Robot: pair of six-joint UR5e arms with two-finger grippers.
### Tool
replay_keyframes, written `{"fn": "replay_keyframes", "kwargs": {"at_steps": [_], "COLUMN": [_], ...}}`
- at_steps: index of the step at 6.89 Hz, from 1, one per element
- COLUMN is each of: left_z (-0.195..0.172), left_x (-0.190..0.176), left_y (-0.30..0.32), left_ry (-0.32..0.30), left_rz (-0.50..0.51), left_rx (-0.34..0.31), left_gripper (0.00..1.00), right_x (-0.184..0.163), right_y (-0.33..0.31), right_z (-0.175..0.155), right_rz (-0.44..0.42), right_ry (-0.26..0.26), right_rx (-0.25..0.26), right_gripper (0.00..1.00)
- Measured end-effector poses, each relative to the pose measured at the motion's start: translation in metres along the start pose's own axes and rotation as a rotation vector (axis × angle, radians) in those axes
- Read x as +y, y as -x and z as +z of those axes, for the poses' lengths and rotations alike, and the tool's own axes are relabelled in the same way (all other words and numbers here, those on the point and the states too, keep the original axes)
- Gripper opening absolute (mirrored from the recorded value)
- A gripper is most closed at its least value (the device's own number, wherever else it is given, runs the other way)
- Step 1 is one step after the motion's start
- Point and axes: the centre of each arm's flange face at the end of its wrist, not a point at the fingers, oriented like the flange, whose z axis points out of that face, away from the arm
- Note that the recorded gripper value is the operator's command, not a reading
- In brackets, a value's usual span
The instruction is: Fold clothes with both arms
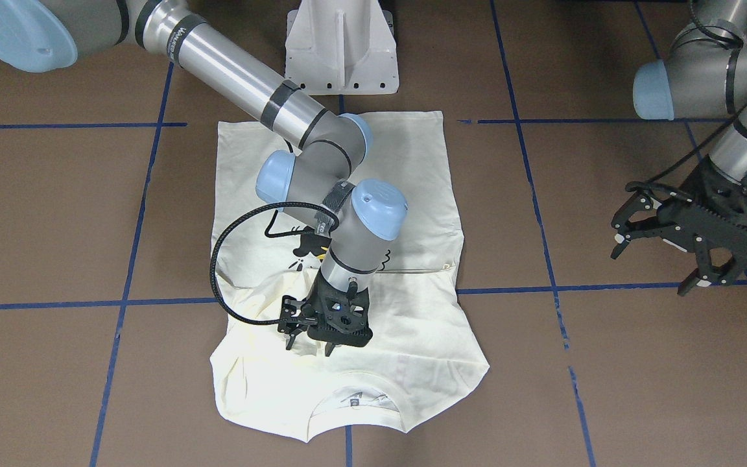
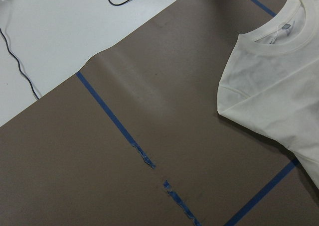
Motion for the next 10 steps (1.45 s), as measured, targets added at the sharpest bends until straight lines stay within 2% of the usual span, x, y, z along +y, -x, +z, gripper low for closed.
{"fn": "replay_keyframes", "kwargs": {"at_steps": [1,2,3,5,6,8,9,10], "left_z": [0.000,0.000,0.001,0.001,0.001,0.001,0.001,0.001], "left_x": [0.000,0.000,0.000,0.001,0.002,0.003,0.003,0.003], "left_y": [0.000,0.000,0.000,0.001,0.001,0.001,0.001,0.000], "left_ry": [0.000,0.001,0.001,0.002,0.004,0.005,0.004,0.003], "left_rz": [-0.002,-0.003,-0.004,-0.005,-0.006,-0.006,-0.006,-0.005], "left_rx": [0.000,0.000,0.000,0.000,0.000,0.000,0.000,0.000], "left_gripper": [1.00,1.00,1.00,1.00,1.00,1.00,1.00,1.00], "right_x": [-0.004,-0.006,-0.008,-0.009,-0.010,-0.008,-0.006,-0.004], "right_y": [0.001,0.003,0.003,0.004,0.004,0.003,0.002,0.000], "right_z": [-0.005,-0.010,-0.013,-0.016,-0.017,-0.012,-0.005,0.002], "right_rz": [-0.054,-0.095,-0.115,-0.105,-0.085,-0.059,-0.059,-0.062], "right_ry": [-0.008,-0.013,-0.017,-0.020,-0.021,-0.015,-0.009,-0.004], "right_rx": [-0.003,-0.007,-0.011,-0.017,-0.019,-0.010,0.004,0.017], "right_gripper": [0.29,0.00,0.09,0.83,0.94,0.95,0.91,0.72]}}
